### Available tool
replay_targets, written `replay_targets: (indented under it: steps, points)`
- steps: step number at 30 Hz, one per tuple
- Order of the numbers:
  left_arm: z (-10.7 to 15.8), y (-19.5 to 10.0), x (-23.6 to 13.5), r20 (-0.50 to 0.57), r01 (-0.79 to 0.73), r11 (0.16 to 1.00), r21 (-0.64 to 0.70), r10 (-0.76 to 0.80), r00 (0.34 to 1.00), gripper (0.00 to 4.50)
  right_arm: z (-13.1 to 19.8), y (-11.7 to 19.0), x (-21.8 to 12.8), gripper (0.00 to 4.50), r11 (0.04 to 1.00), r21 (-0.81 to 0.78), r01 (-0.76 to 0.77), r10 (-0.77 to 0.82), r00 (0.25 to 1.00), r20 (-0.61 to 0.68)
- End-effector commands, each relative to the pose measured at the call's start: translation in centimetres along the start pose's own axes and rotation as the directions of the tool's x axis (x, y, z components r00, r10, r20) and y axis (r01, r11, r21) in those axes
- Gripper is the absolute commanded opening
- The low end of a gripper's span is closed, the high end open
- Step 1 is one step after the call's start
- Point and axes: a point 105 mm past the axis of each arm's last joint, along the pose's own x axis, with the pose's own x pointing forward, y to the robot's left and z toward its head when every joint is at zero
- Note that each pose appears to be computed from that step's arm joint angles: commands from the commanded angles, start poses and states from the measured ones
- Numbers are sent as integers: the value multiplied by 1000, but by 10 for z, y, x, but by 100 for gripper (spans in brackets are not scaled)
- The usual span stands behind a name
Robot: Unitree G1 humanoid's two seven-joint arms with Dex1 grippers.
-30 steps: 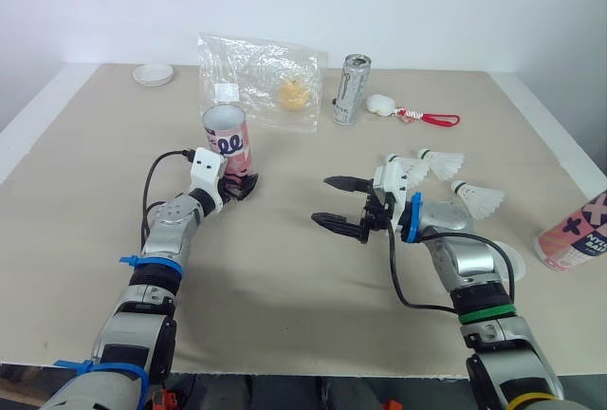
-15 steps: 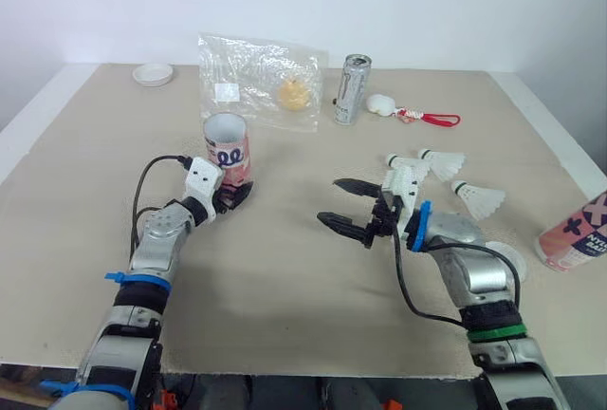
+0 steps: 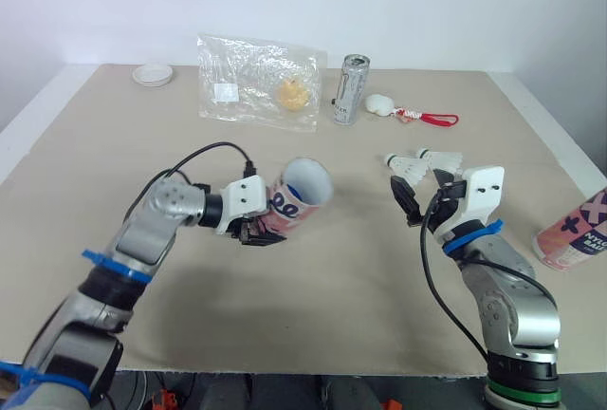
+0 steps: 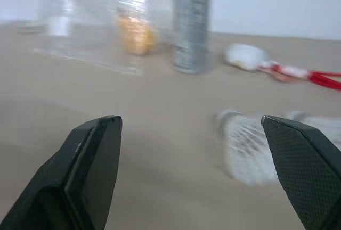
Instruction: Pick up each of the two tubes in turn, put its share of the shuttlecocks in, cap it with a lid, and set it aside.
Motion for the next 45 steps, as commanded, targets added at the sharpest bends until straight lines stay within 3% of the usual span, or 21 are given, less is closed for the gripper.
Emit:
replay_targets:
  steps: [1, 6, 25, 29, 32, 35, 45]
  points:
    - [8, -6, 3, -19, 102, 995, -15, -102, 995, 351, 2, -5, 8, 450, 1000, 5, 26, -26, 1000, 8]
    - [9, -5, 8, -66, 164, 985, -63, -168, 984, 351, -7, -11, 30, 450, 999, 28, 28, -28, 999, -20]
    - [10, 3, 13, -69, 92, 995, -29, -94, 993, 351, -22, -18, 76, 450, 1000, 31, 4, -2, 999, -51]
    - [8, 4, 13, -78, 86, 996, -38, -89, 993, 334, -25, -17, 82, 273, 999, 31, -11, 12, 998, -58]
    - [3, 4, 13, -91, 87, 995, -54, -91, 992, 334, -26, -17, 86, 104, 999, 32, -14, 16, 998, -57]
    - [-1, 2, 13, -99, 92, 992, -84, -100, 990, 334, -26, -15, 89, 5, 999, 28, -21, 22, 998, -54]
    - [-9, 2, 15, -111, 104, 986, -132, -119, 987, 334, -3, -9, 86, 5, 992, -83, -99, 100, 995, 10]
